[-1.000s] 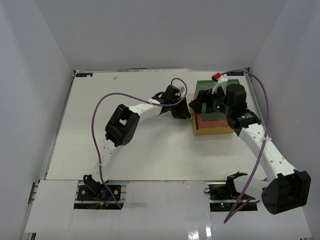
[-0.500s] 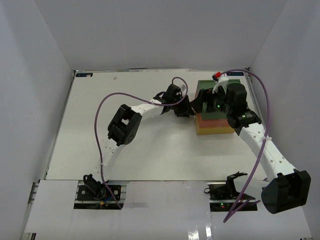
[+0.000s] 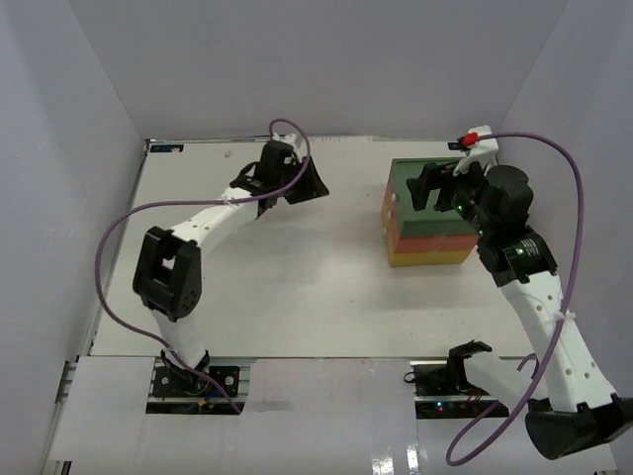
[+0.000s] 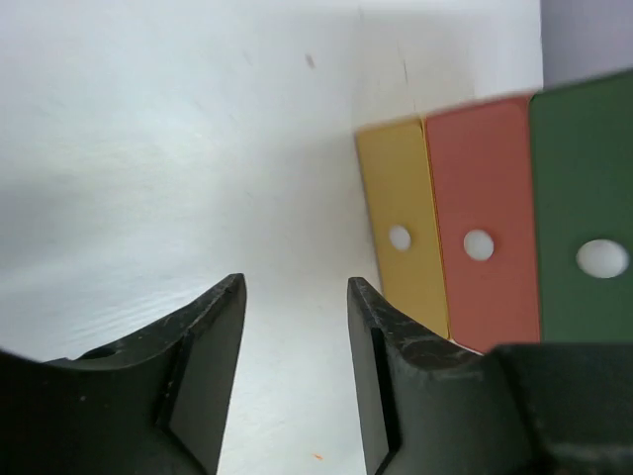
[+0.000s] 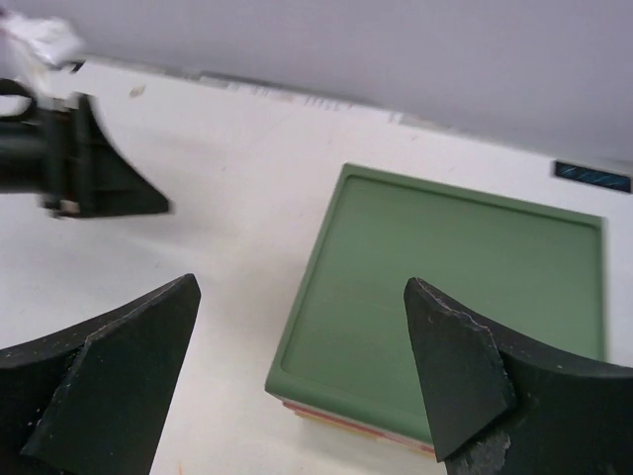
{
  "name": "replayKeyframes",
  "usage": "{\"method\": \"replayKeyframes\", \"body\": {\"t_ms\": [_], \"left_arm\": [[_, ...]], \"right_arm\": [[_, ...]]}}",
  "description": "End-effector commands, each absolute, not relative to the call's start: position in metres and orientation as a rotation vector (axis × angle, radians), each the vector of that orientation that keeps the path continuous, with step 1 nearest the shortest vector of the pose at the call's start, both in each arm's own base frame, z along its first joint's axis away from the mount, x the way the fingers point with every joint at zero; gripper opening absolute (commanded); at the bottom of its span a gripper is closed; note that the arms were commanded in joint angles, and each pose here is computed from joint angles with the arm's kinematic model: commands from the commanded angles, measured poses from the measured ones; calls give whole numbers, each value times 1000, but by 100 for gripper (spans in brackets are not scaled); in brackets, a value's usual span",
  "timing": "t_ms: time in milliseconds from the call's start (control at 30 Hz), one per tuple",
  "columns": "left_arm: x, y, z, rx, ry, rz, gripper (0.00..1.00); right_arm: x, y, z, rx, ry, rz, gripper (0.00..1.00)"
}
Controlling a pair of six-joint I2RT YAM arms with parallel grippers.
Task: Sort the stationery into containers
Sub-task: Reset both arms
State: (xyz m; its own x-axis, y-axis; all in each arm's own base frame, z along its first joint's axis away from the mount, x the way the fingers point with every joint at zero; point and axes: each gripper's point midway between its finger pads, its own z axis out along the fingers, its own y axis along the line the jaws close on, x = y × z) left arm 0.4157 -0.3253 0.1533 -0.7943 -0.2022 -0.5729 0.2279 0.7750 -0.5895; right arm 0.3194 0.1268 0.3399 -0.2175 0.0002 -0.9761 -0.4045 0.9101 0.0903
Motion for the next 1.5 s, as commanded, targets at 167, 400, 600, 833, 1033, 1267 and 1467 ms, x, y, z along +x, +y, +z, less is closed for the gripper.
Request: {"method": "replayKeyframes", "body": {"t_ms": [167,400,600,833,1033,1267,1467], "left_arm": [[390,-181,281,-47,2024,-457,63],[314,-99,344,-122,1820,-262,87],[264,-40,346,-250,1714,-109,98],[219,-6,328,-332,1604,-85,98],[208,1,300,-374,1572,-106,98],[213,-2,268,-398,1599,-114,98],[217,-6,259,-393,1604,-120,98]], "right_arm": [[271,44,405,-138,1545,14,90],[230,15,399,-85,1456,-68,90],[208,17,374,-100,1396,-17,90],[197,13,339,-89,1388,-10,90],[193,11,317,-79,1384,-7,90],[192,13,301,-58,1394,25,90],[192,19,296,-82,1402,55,90]]}}
